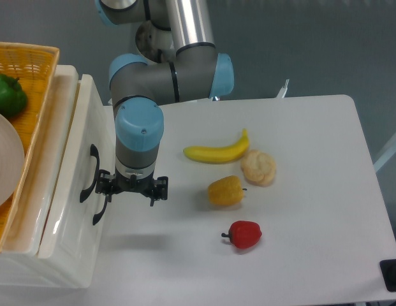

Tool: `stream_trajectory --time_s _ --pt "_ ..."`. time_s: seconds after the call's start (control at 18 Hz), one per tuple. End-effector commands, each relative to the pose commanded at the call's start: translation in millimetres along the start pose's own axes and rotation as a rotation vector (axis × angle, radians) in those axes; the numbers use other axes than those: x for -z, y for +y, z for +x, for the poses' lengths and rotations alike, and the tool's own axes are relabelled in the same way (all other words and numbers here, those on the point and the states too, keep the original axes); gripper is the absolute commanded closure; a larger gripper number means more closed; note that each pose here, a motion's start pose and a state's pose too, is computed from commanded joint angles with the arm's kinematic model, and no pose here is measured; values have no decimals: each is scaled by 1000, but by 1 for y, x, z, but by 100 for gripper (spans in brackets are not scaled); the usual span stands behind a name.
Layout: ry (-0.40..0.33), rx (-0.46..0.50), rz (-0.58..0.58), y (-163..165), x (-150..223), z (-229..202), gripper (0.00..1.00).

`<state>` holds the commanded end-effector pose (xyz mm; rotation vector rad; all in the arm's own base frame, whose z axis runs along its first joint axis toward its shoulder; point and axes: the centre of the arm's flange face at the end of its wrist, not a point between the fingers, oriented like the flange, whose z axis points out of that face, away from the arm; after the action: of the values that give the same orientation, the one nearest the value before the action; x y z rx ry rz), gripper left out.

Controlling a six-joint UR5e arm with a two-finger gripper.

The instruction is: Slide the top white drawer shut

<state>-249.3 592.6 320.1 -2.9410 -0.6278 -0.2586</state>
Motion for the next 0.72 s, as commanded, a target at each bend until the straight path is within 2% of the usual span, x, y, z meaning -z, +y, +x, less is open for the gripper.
stream_trajectory --time_s 0.72 --pt "9 0 7 -1 3 0 0"
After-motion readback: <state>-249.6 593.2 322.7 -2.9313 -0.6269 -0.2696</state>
